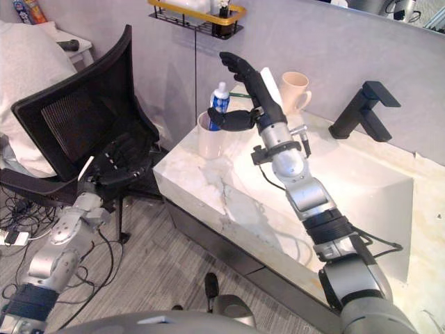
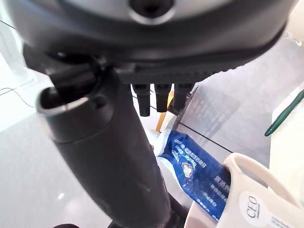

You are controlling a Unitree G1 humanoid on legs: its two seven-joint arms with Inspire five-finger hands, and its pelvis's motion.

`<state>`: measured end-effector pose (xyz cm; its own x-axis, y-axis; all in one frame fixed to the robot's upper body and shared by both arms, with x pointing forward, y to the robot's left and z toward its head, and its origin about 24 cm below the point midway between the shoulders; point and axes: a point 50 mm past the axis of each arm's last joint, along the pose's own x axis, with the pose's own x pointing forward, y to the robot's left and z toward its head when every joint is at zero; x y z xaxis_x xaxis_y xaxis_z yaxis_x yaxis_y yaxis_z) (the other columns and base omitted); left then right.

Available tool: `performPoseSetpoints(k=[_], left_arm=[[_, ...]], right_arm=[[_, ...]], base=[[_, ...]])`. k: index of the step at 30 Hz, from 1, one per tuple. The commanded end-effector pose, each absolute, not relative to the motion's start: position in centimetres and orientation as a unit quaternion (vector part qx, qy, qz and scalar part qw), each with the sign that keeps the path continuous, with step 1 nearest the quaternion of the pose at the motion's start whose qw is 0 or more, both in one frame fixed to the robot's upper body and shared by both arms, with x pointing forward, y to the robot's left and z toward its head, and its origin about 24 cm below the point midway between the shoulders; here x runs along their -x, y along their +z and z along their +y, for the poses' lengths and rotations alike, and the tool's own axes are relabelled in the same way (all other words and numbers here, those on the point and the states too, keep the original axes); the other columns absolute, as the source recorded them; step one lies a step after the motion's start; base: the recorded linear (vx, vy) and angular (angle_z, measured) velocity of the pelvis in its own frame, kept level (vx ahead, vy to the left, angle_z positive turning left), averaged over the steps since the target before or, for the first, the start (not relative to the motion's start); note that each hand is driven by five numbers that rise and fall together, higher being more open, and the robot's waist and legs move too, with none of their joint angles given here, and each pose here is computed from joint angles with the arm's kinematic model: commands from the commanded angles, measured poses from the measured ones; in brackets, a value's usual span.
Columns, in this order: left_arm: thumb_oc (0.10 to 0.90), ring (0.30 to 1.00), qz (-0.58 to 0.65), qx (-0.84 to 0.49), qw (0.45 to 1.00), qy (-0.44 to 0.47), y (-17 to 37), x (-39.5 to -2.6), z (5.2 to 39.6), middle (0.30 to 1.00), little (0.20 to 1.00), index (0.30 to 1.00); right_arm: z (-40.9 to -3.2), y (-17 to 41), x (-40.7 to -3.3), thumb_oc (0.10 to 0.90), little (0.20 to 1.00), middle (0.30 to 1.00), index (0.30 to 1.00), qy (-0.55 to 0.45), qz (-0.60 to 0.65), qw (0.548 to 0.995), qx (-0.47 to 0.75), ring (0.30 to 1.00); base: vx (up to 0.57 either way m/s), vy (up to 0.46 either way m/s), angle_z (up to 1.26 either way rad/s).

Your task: Organize the bathroom.

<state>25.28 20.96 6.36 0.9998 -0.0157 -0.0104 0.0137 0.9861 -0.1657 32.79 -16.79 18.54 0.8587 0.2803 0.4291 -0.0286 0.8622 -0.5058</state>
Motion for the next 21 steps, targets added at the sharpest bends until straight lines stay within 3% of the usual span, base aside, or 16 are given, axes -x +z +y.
performPoseSetpoints(k=[1, 15, 19, 21], left_arm=[[0.800, 0.900, -0.098, 0.084, 0.991, -0.020, 9.7, -26.0, 20.5, 0.900, 0.900, 0.900], [0.800, 0.900, -0.050, 0.085, 0.993, 0.062, 7.4, -25.7, 22.7, 0.900, 0.900, 0.900], [0.800, 0.900, -0.029, 0.082, 0.992, 0.086, 6.2, -25.0, 23.7, 0.900, 0.900, 0.900], [0.800, 0.900, -0.015, 0.078, 0.991, 0.105, 5.3, -24.5, 24.6, 0.900, 0.900, 0.900]], right_arm=[[-18.8, 24.1, -32.1, 0.800, 0.900, 0.900, 0.900, -0.011, -0.377, 0.908, 0.183, 0.900], [-23.6, 27.0, -28.3, 0.800, 0.900, 0.900, 0.900, -0.106, -0.448, 0.859, 0.224, 0.900], [-26.5, 28.3, -26.4, 0.800, 0.900, 0.900, 0.900, -0.165, -0.468, 0.829, 0.259, 0.900], [-29.9, 29.6, -24.4, 0.800, 0.900, 0.900, 0.900, -0.233, -0.478, 0.801, 0.275, 0.900]], base=[[-0.07, 0.072, -0.01], [-0.07, 0.052, -0.11], [-0.09, 0.054, -0.05], [-0.11, 0.072, -0.13]])
